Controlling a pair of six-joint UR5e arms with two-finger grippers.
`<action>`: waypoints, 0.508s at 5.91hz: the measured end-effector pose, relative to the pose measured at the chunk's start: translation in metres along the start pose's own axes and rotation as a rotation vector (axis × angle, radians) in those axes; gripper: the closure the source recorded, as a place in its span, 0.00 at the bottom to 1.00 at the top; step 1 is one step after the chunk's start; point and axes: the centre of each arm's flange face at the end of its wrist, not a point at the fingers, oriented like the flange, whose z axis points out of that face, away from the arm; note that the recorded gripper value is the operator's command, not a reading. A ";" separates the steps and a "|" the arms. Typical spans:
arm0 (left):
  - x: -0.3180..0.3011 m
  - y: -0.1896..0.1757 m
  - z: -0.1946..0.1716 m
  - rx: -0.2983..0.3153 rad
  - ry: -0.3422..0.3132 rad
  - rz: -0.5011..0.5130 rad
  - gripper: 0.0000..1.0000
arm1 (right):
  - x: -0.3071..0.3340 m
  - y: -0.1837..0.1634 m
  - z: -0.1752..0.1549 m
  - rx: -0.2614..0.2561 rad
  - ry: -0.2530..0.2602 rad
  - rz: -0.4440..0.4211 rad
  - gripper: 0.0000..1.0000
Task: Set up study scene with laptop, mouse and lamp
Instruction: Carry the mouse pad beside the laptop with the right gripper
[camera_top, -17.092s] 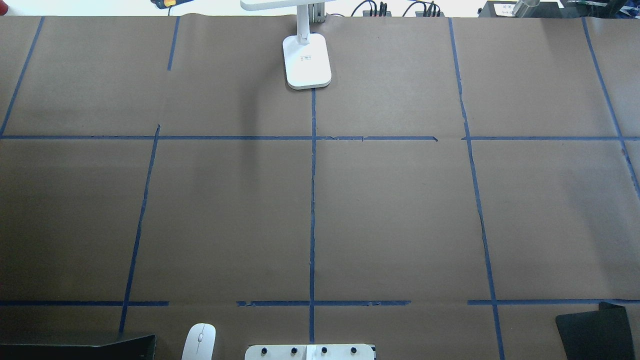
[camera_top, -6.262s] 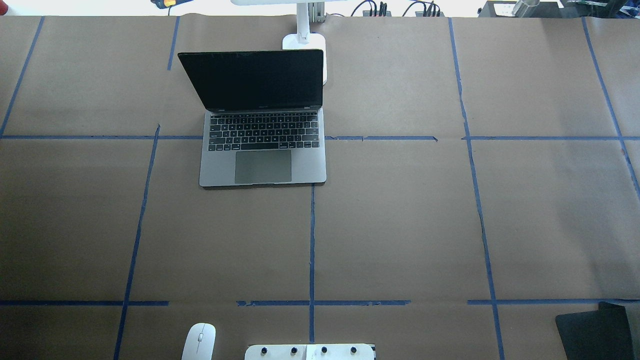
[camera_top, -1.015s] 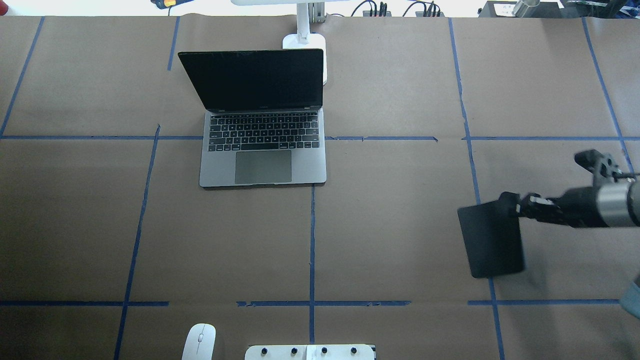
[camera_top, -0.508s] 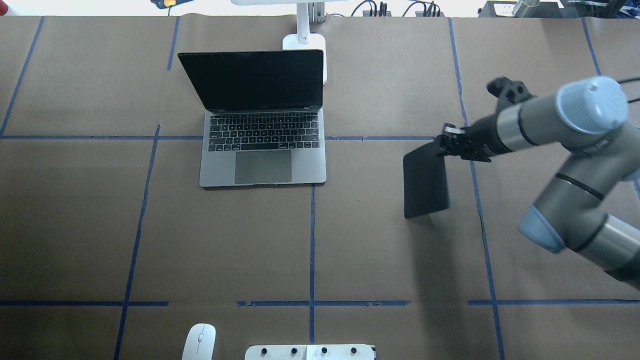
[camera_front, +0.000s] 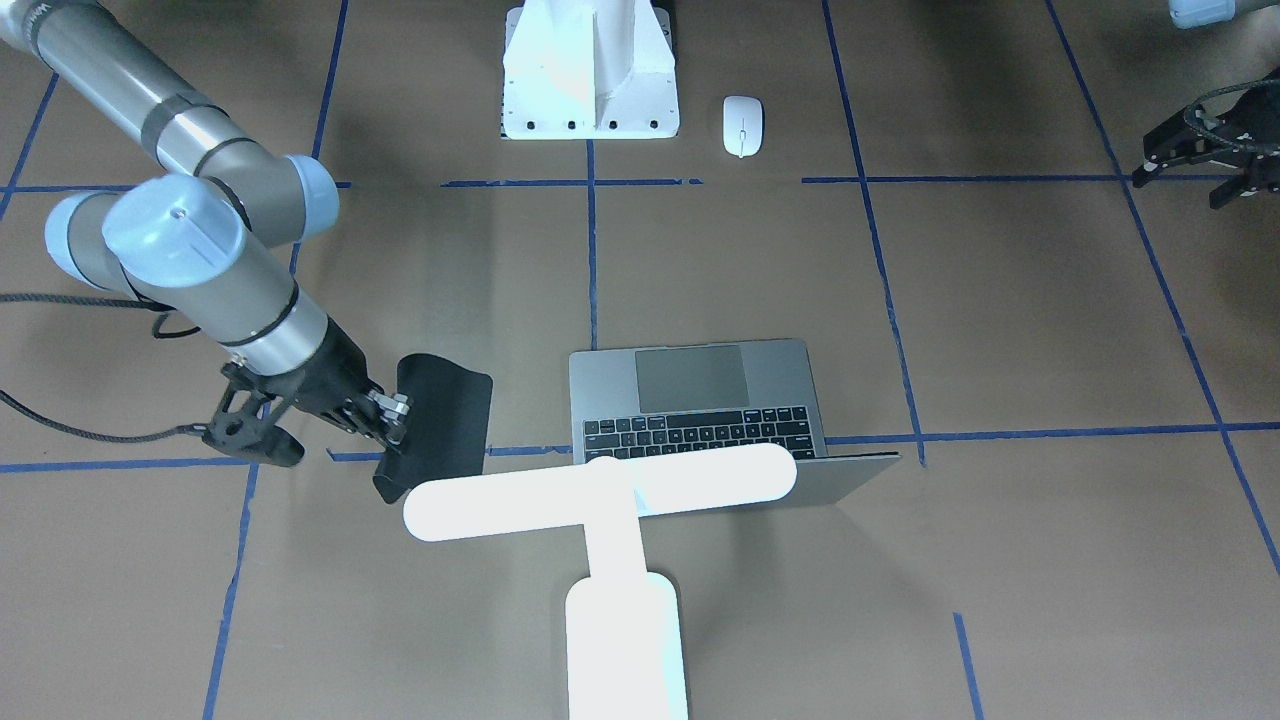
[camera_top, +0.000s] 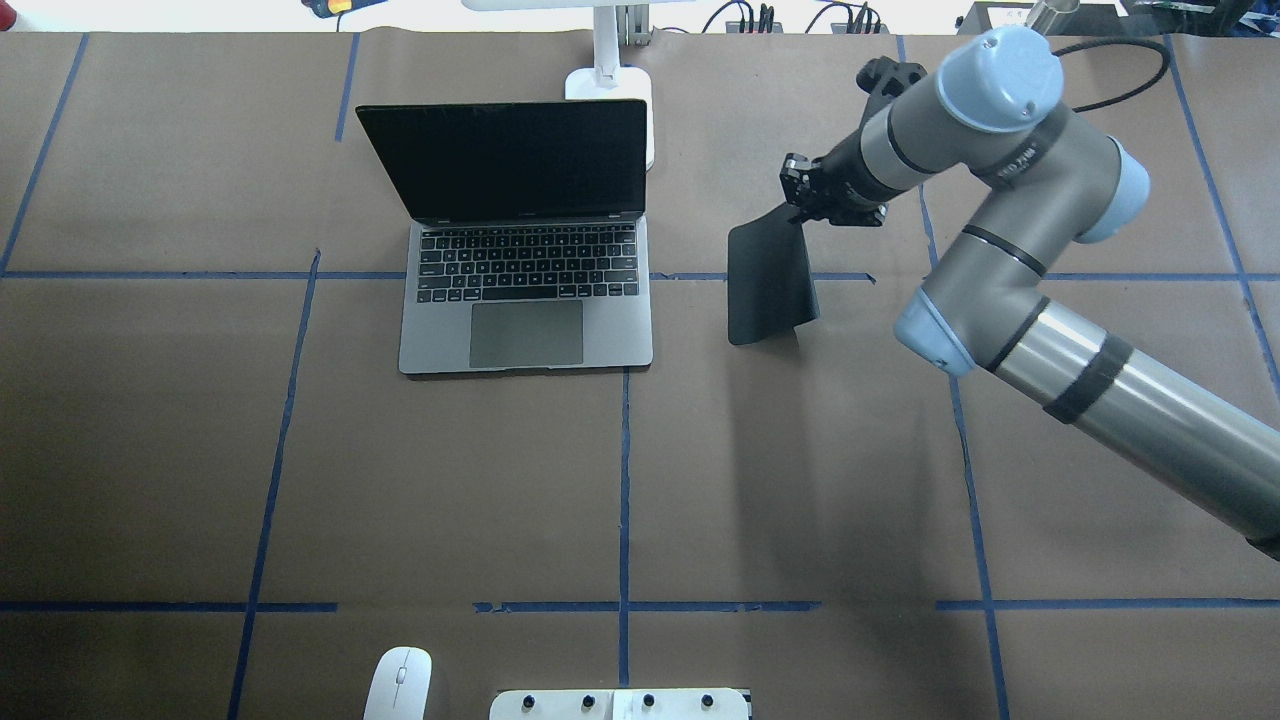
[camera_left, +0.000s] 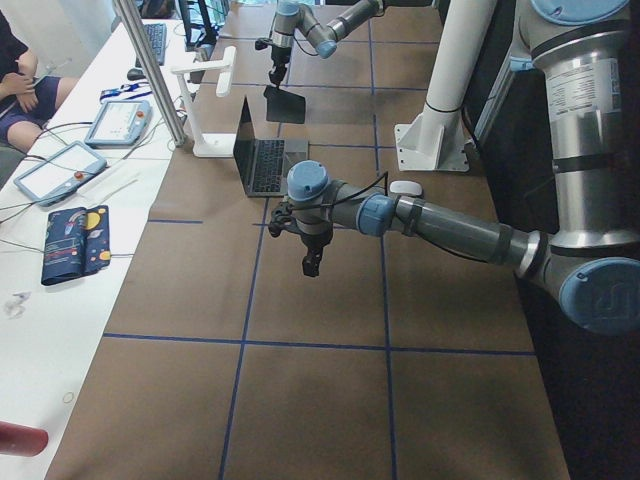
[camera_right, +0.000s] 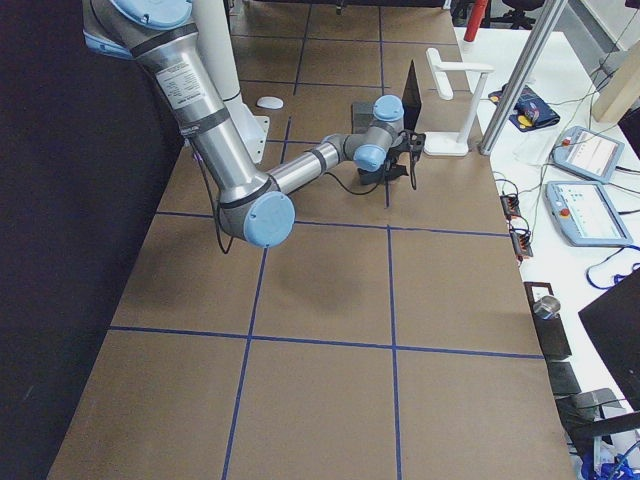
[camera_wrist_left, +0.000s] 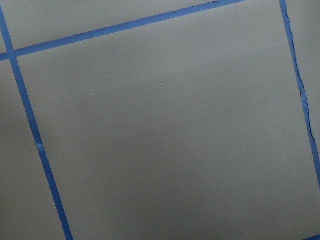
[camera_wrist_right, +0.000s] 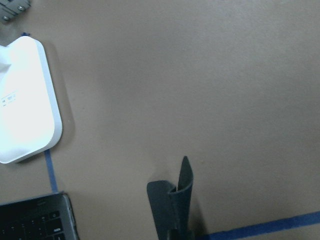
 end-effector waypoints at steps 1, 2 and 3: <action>0.001 0.000 -0.001 0.001 0.001 -0.002 0.00 | -0.020 -0.003 -0.003 0.002 -0.016 0.000 1.00; 0.002 0.000 -0.001 0.001 0.007 -0.002 0.00 | -0.027 -0.002 -0.003 0.000 -0.022 0.005 1.00; 0.003 0.000 -0.001 0.000 0.016 -0.002 0.00 | -0.022 -0.002 0.003 -0.004 -0.009 0.008 1.00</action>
